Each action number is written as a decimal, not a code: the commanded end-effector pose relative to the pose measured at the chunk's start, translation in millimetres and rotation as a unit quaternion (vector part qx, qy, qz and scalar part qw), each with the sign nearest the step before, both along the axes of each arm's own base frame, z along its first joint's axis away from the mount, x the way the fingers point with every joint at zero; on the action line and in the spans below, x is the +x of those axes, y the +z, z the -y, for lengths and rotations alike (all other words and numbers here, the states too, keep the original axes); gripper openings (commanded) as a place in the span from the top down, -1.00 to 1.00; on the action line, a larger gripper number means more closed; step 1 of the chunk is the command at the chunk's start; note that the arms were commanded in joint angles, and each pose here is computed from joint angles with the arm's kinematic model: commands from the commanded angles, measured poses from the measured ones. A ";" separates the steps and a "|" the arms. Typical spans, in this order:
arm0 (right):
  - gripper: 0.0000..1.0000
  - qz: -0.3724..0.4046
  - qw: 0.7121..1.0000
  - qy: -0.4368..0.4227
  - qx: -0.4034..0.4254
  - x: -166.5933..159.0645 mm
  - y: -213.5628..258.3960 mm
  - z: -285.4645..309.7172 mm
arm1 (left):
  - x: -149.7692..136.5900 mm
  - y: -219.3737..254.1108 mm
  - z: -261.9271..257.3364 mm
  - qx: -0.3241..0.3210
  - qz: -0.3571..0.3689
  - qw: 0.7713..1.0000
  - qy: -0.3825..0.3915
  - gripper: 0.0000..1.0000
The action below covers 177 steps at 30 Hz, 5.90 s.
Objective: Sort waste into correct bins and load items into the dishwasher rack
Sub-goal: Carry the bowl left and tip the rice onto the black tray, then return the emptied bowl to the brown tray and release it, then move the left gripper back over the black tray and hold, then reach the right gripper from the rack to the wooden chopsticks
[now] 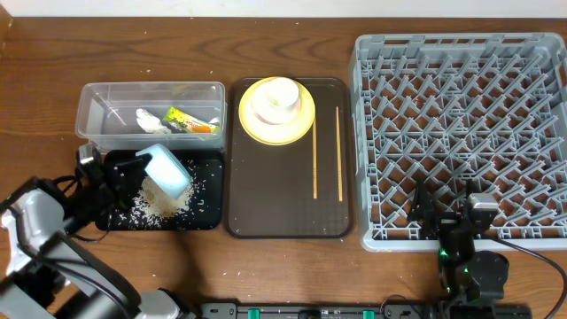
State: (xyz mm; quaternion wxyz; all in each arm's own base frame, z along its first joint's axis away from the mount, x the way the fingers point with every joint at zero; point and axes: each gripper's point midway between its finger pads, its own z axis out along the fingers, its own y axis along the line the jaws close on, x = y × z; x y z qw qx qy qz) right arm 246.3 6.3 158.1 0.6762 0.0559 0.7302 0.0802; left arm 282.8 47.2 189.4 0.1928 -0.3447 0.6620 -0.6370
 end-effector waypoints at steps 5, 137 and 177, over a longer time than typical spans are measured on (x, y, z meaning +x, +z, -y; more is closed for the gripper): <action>-0.98 0.000 1.000 -0.002 -0.002 0.0 -1.1 1.4 | -6.6 18.3 21.5 0.123 -0.023 0.991 -0.041 0.88; -0.98 0.004 1.000 0.021 -0.001 -26.9 114.3 -7.2 | 8.1 -26.5 24.0 0.574 -0.217 0.790 -0.005 -0.86; 0.59 -0.553 0.827 0.101 0.002 102.8 24.9 -172.1 | 8.1 -26.5 24.0 0.574 -0.217 0.790 -0.005 -0.90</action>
